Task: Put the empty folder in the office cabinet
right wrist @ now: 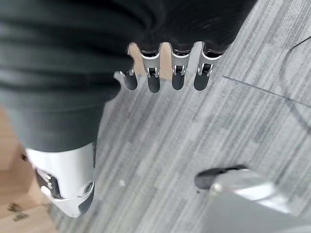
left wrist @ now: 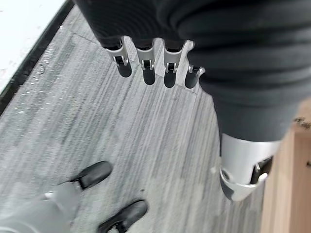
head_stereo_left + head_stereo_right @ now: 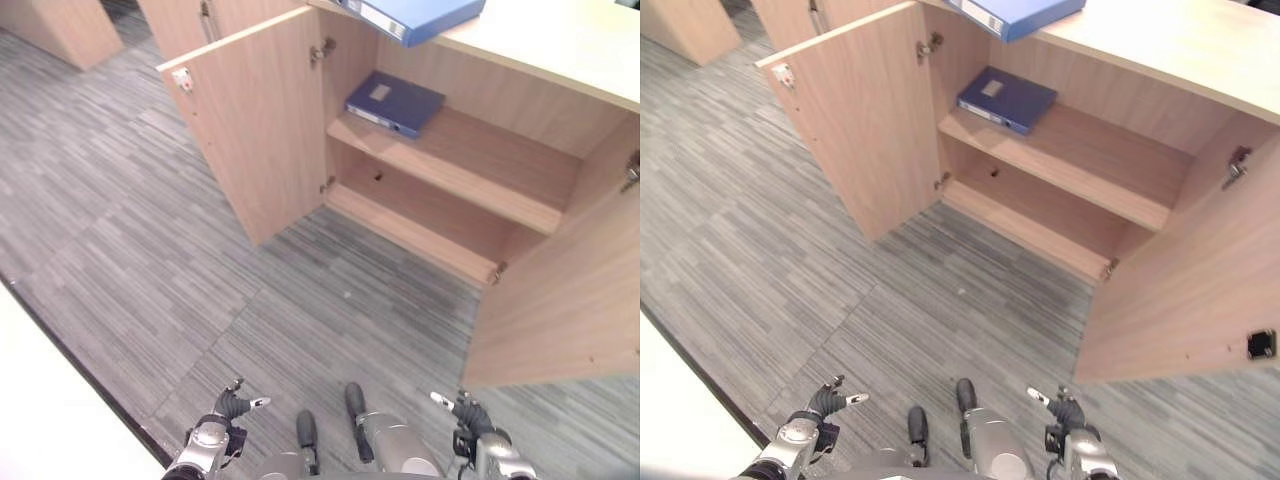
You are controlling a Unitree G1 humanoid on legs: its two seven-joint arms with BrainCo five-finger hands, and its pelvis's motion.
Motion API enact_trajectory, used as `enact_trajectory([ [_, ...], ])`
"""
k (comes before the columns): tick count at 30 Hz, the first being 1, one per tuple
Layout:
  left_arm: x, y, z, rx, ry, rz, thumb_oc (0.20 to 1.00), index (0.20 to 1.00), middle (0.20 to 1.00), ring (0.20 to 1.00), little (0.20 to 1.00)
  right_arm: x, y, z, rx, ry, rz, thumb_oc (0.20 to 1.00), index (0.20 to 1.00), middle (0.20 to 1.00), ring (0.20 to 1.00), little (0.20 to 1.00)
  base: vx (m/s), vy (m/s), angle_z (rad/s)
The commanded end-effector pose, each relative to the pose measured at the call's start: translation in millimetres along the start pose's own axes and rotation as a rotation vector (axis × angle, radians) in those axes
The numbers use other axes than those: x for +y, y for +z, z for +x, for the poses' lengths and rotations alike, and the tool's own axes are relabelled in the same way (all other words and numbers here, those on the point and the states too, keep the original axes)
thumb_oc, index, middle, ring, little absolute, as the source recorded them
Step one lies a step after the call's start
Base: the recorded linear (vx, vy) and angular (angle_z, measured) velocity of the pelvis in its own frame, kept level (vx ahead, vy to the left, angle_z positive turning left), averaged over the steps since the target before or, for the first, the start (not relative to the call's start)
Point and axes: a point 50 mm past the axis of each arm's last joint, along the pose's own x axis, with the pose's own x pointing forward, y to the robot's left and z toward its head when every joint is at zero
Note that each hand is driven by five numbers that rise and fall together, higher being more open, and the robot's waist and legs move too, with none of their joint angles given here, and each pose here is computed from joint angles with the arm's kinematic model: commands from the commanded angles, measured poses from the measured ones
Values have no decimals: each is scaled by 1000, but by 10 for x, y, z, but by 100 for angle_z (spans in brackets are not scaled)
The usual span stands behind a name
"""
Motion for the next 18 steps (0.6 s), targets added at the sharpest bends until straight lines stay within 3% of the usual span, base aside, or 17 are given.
enact_trajectory([
  [1,39,248,51,-97,9,-8,1000,1000,1000,1000,1000,-246,159,15,-66,-71,36,1000,1000,1000,1000,1000,208,-101,26],
  [7,-45,344,44,-136,-8,-64,1000,1000,1000,1000,1000,-396,197,14,-63,-109,13,1000,1000,1000,1000,1000,176,-73,14],
  [18,-114,217,36,-83,-23,-35,1000,1000,1000,1000,1000,-465,173,21,-30,-144,-20,1000,1000,1000,1000,1000,353,136,-44],
])
